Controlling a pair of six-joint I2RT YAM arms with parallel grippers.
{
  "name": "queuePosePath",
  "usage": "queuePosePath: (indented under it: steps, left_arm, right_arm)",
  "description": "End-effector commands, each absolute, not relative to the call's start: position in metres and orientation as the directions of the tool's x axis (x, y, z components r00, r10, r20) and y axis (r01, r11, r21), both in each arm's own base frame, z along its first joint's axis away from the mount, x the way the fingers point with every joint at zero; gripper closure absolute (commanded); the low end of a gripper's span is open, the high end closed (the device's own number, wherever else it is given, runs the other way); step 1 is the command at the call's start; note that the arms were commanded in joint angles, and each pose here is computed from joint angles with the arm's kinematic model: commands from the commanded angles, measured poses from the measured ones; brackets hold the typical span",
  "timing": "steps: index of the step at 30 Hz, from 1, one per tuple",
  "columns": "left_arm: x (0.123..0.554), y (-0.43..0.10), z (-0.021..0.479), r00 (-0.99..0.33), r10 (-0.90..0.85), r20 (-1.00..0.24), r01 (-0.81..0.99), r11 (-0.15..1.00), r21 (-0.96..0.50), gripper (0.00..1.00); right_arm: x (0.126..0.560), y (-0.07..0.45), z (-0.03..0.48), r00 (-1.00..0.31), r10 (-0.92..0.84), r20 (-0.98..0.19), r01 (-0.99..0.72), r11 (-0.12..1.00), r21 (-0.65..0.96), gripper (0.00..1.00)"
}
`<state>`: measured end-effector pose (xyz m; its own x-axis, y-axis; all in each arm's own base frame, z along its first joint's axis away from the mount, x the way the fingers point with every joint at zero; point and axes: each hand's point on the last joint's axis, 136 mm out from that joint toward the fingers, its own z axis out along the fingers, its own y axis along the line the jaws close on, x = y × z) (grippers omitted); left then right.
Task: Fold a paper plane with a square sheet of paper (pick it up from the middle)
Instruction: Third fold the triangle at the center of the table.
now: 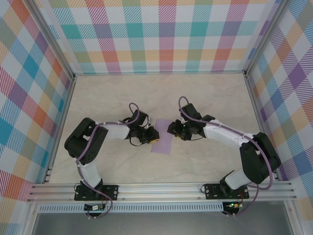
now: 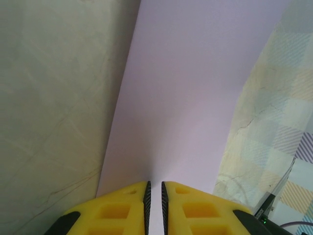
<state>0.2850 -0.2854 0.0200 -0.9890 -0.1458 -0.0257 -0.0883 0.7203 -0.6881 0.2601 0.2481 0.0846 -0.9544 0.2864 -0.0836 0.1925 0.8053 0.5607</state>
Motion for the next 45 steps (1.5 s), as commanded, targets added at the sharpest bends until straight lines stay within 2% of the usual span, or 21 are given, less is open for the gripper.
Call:
queuePosePath:
  steps: [1, 6, 11, 25, 35, 39, 45]
  left_arm:
    - [0.268, -0.262, -0.001, -0.974, -0.225, 0.035, -0.201, 0.776, -0.597, 0.84]
    - [0.261, -0.259, -0.007, -0.954, -0.284, 0.092, -0.285, 0.779, -0.559, 0.85]
    - [0.263, -0.257, -0.007, -0.951, -0.296, 0.091, -0.298, 0.792, -0.533, 0.85]
    - [0.263, -0.255, -0.014, -0.947, -0.302, 0.108, -0.314, 0.804, -0.504, 0.85]
    - [0.262, -0.254, -0.017, -0.943, -0.313, 0.113, -0.326, 0.804, -0.498, 0.85]
    - [0.263, -0.255, -0.015, -0.943, -0.313, 0.111, -0.325, 0.801, -0.502, 0.85]
    - [0.264, -0.256, -0.013, -0.944, -0.310, 0.110, -0.322, 0.801, -0.504, 0.86]
  right_arm:
    - [0.238, 0.244, 0.071, -0.951, 0.308, -0.008, 0.253, 0.795, 0.551, 0.53]
    - [0.220, 0.253, 0.058, -0.954, 0.297, 0.040, 0.271, 0.798, 0.538, 0.53]
    - [0.211, 0.263, 0.041, -0.948, 0.309, 0.077, 0.302, 0.795, 0.526, 0.54]
    - [0.200, 0.275, 0.015, -0.964, 0.248, 0.096, 0.262, 0.829, 0.494, 0.56]
    - [0.199, 0.287, 0.022, -0.979, 0.191, 0.063, 0.194, 0.814, 0.548, 0.65]
    - [0.202, 0.287, 0.030, -0.977, 0.209, 0.030, 0.187, 0.786, 0.589, 0.66]
    - [0.214, 0.288, 0.054, -0.969, 0.234, -0.079, 0.126, 0.743, 0.657, 0.64]
